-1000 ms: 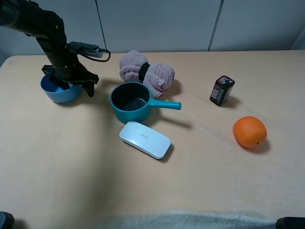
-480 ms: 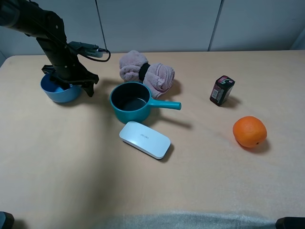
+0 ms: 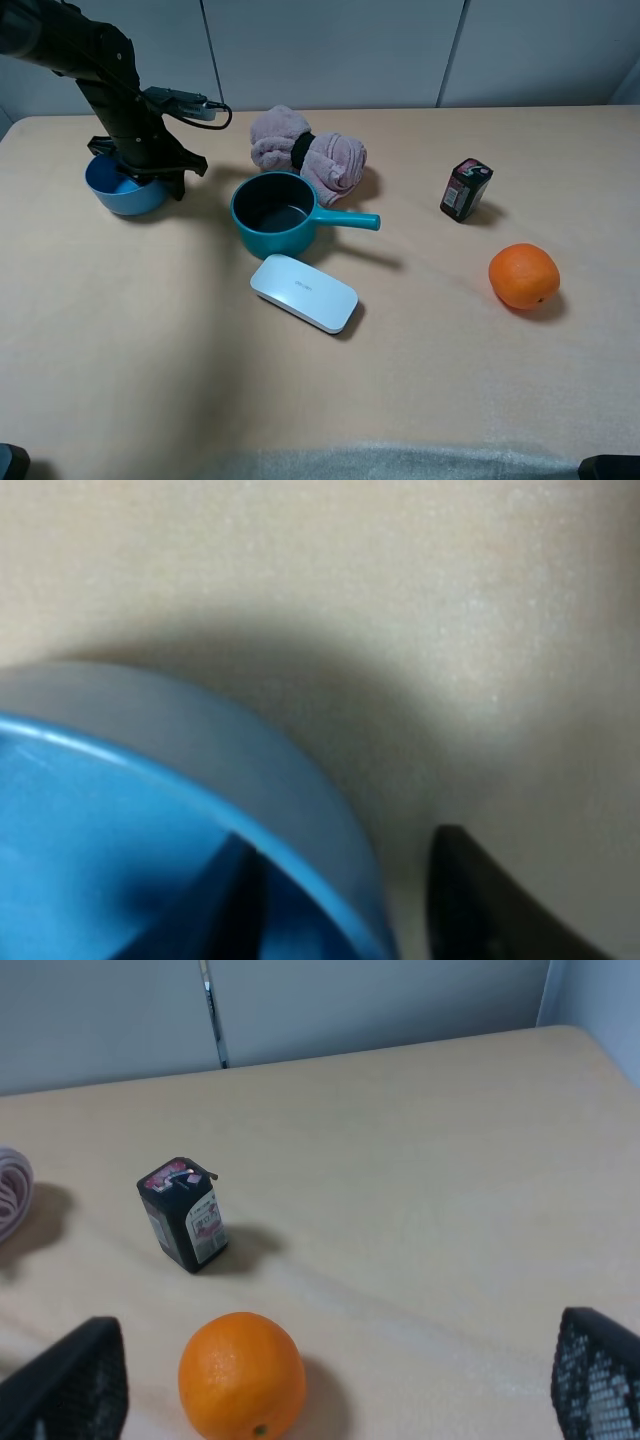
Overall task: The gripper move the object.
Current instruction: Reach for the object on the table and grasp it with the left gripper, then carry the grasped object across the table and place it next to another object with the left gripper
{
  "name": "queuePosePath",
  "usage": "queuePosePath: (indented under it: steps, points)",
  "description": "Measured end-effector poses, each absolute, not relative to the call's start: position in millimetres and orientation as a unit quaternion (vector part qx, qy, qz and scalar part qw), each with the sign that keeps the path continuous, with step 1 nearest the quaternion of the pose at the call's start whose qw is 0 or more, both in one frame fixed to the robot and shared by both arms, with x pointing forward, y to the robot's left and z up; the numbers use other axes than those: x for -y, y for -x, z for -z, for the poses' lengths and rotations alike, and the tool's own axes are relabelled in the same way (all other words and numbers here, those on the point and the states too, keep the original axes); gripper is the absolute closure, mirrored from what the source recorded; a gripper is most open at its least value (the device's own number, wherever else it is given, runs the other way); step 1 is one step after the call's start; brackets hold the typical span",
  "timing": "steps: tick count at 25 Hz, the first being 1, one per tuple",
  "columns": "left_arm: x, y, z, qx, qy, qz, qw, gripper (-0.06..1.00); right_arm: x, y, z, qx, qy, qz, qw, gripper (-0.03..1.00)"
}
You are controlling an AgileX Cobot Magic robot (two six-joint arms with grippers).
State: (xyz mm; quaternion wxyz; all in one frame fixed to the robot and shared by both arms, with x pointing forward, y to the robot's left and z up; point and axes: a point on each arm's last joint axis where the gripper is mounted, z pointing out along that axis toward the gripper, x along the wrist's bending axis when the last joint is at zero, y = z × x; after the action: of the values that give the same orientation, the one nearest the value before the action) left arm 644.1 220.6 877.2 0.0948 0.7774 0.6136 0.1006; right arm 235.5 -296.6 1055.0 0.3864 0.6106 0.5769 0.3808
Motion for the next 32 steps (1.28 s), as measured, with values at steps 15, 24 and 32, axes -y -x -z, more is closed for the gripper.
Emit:
queuePosePath:
  steps: [15, 24, 32]
  points:
    - [-220.5, -643.2, -877.0, -0.614, -0.778, -0.098, 0.091, 0.87, 296.6, -235.5, -1055.0, -0.577, -0.611, -0.381, 0.386, 0.30]
    - [-220.9, -642.1, -877.0, -0.614, -0.779, -0.094, 0.084, 0.88, 296.6, -235.5, -1055.0, -0.577, -0.611, -0.381, 0.386, 0.30]
    - [-217.4, -649.4, -889.5, -0.614, -0.780, -0.090, 0.079, 0.90, 296.6, -235.5, -1055.0, -0.577, -0.611, -0.381, 0.386, 0.30]
